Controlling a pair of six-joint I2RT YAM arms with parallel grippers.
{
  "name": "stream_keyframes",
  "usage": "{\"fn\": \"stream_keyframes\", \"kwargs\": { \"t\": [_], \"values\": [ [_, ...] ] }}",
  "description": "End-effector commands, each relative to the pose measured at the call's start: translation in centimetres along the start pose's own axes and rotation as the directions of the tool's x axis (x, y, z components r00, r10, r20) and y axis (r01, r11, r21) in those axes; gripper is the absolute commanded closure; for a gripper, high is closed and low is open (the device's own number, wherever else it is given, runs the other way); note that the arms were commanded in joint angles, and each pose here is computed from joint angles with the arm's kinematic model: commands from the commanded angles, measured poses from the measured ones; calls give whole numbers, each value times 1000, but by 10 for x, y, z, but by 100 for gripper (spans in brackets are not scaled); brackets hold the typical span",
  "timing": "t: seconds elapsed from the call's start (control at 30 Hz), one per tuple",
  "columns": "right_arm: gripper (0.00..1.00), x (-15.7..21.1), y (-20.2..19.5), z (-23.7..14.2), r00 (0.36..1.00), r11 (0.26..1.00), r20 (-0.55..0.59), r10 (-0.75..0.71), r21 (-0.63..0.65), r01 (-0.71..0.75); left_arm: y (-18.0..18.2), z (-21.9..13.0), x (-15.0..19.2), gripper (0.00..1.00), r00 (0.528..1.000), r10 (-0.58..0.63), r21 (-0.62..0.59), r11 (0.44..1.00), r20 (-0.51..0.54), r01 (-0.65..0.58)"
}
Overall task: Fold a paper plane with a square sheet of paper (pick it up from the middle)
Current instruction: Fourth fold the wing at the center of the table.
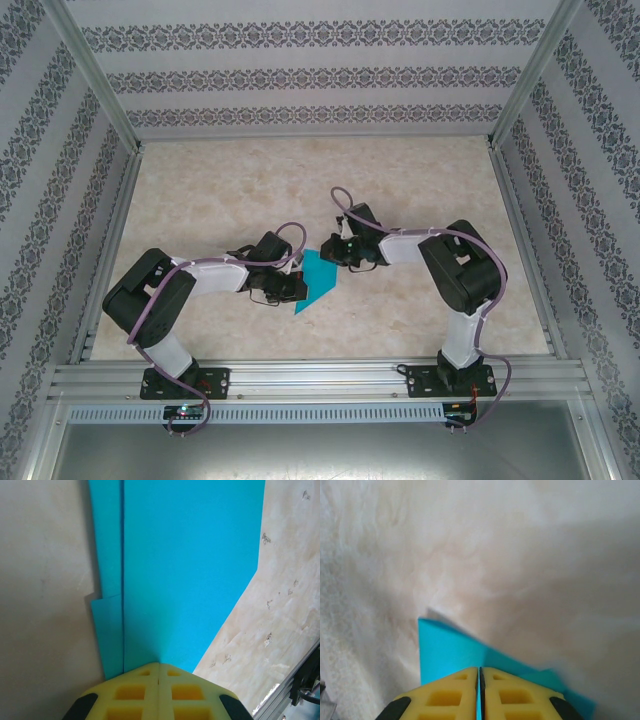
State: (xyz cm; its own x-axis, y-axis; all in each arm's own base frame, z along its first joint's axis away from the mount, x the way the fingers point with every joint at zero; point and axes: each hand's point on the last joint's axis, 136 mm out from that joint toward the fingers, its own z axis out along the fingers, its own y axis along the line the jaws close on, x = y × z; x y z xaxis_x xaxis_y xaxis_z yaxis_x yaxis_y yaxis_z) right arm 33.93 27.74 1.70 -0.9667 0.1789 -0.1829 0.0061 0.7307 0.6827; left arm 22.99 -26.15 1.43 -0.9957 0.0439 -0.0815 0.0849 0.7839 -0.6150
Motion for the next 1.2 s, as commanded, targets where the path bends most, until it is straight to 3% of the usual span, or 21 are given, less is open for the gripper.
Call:
{"fn": "stream_keyframes", "kwargs": {
  "t": [0.0, 0.1, 0.33, 0.57, 0.8, 1.0, 1.17],
  "values": [
    [88, -26, -36, -1, 997, 996, 75, 18, 86, -25, 62, 3, 54, 100, 978, -136, -221, 970, -156, 99],
    [88, -33, -30, -8, 996, 999, 83, 19, 40, -23, 62, 3, 55, 100, 979, -136, -219, 970, -153, 100],
    [87, -41, 26, -49, 989, 996, 141, -54, -63, 64, 60, 2, 54, 100, 979, -131, -214, 972, -154, 97],
    [91, 10, 50, -26, 994, 990, 43, -98, -96, 102, 58, 2, 51, 100, 981, -123, -208, 974, -151, 90],
    [94, 38, 22, 5, 998, 998, -21, -55, -42, 54, 55, 2, 50, 100, 982, -115, -197, 977, -152, 84],
    [95, 52, -20, 16, 997, 997, -70, -17, 74, 22, 51, 0, 49, 99, 983, -106, -181, 980, -148, 79],
    [96, 58, -31, 16, 997, 995, -78, -2, 101, 10, 37, -11, 44, 97, 989, -78, -145, 988, -126, 60]
  ]
}}
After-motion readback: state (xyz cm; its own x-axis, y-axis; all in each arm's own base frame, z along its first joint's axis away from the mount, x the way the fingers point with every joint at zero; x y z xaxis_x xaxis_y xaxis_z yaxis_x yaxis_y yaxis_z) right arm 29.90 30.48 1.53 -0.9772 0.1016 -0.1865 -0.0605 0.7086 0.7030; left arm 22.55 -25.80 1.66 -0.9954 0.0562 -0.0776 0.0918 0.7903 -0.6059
